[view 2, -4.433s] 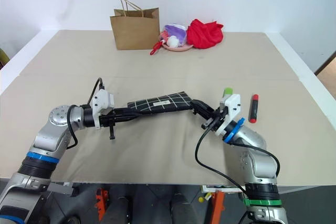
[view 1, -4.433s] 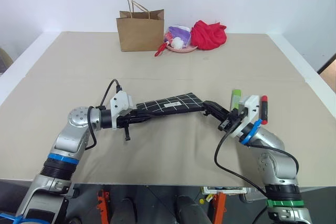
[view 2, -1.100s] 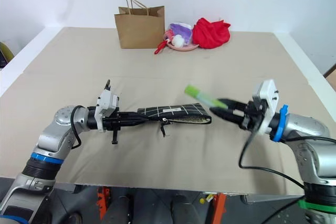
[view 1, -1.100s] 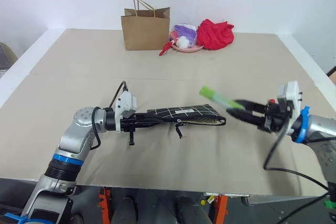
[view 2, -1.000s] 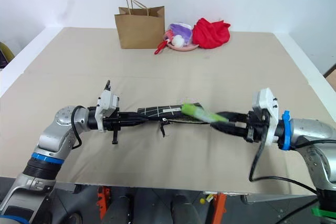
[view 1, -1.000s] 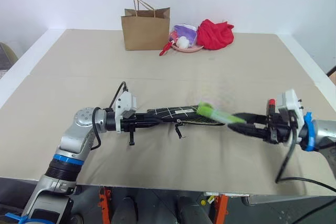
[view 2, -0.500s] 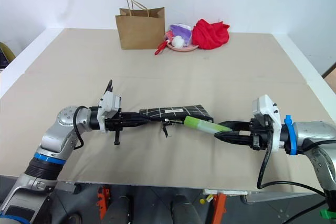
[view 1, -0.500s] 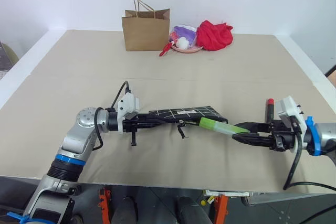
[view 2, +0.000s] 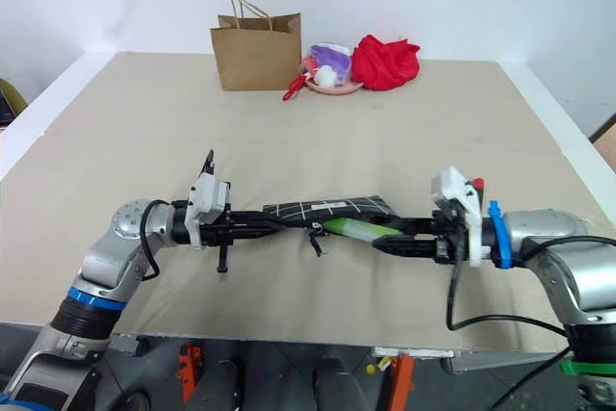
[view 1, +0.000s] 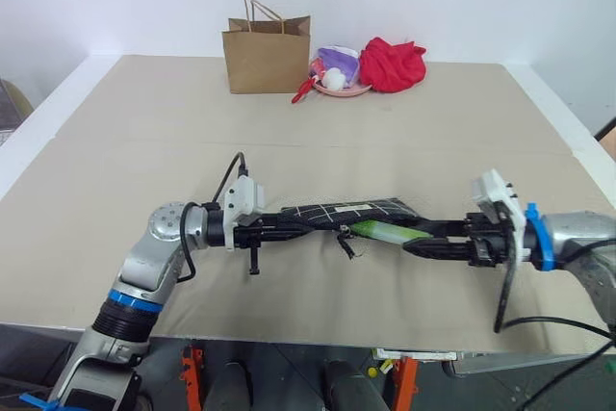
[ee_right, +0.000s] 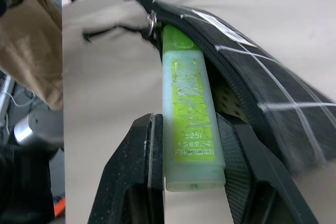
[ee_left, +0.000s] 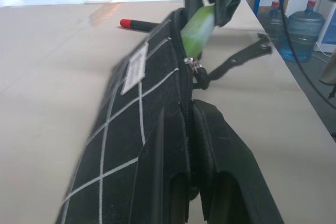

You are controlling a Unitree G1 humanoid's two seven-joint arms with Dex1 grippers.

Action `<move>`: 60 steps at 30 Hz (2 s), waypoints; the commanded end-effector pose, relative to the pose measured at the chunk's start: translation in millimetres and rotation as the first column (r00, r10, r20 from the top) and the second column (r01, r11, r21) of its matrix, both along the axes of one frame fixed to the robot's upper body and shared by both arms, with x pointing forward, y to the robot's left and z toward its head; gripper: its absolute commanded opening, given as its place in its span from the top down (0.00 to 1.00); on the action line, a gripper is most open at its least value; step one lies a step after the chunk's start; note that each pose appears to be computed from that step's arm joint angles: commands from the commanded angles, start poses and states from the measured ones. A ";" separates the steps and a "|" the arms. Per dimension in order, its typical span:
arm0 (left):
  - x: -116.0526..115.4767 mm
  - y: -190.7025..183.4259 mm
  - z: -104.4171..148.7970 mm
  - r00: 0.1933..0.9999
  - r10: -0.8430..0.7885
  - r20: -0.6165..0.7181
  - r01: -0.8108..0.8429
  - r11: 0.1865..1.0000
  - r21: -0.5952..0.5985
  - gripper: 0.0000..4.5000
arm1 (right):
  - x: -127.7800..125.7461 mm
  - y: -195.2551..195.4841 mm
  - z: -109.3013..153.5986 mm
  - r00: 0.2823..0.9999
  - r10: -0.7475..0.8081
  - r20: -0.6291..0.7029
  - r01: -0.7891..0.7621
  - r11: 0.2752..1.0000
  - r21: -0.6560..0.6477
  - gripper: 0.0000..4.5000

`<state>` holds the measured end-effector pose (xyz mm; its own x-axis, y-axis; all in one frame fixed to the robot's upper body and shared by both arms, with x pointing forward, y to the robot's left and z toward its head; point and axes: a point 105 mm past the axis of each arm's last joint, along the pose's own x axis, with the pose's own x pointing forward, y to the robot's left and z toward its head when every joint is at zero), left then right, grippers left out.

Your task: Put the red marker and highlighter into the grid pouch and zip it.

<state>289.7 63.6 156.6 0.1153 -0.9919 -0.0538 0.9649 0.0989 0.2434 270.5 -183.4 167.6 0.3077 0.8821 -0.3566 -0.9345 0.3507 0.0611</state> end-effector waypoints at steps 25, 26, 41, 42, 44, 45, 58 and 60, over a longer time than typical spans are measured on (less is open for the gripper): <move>0.7 3.7 8.4 0.999 0.027 0.029 -0.026 1.000 -0.016 1.00 | 48.2 -174.1 -16.7 0.173 -0.945 0.276 0.965 0.219 0.144 0.01; 0.8 3.5 8.4 0.999 0.025 0.029 -0.025 1.000 -0.015 1.00 | 48.0 -172.4 -25.3 0.146 -0.953 0.264 0.972 0.189 0.142 0.01; 3.0 0.9 10.8 0.999 0.019 0.037 -0.018 1.000 -0.016 1.00 | 35.9 -164.6 -90.6 0.063 -0.987 0.151 0.998 0.058 -0.040 0.68; 2.9 0.8 10.4 0.999 0.018 0.036 -0.018 1.000 -0.015 1.00 | 34.3 -165.6 -92.0 0.061 -0.986 0.152 0.997 0.054 -0.049 0.77; 2.8 1.0 9.5 0.999 0.017 0.034 -0.016 1.000 -0.013 1.00 | 32.9 -166.5 -92.4 0.072 -0.984 0.161 0.996 0.063 -0.062 0.84; 2.8 1.3 9.3 0.999 0.016 0.033 -0.016 1.000 -0.012 1.00 | 33.4 -166.3 -88.0 0.093 -0.980 0.176 0.995 0.084 -0.058 0.84; 3.2 0.4 10.4 0.999 -0.006 0.033 0.006 1.000 -0.005 1.00 | -2.5 -32.9 49.5 0.901 -0.129 0.413 0.151 0.988 -0.019 0.84; 3.3 -0.1 10.6 0.999 -0.009 0.036 0.009 1.000 -0.003 1.00 | -21.9 -30.0 38.3 0.955 0.018 0.297 0.016 0.994 -0.111 0.84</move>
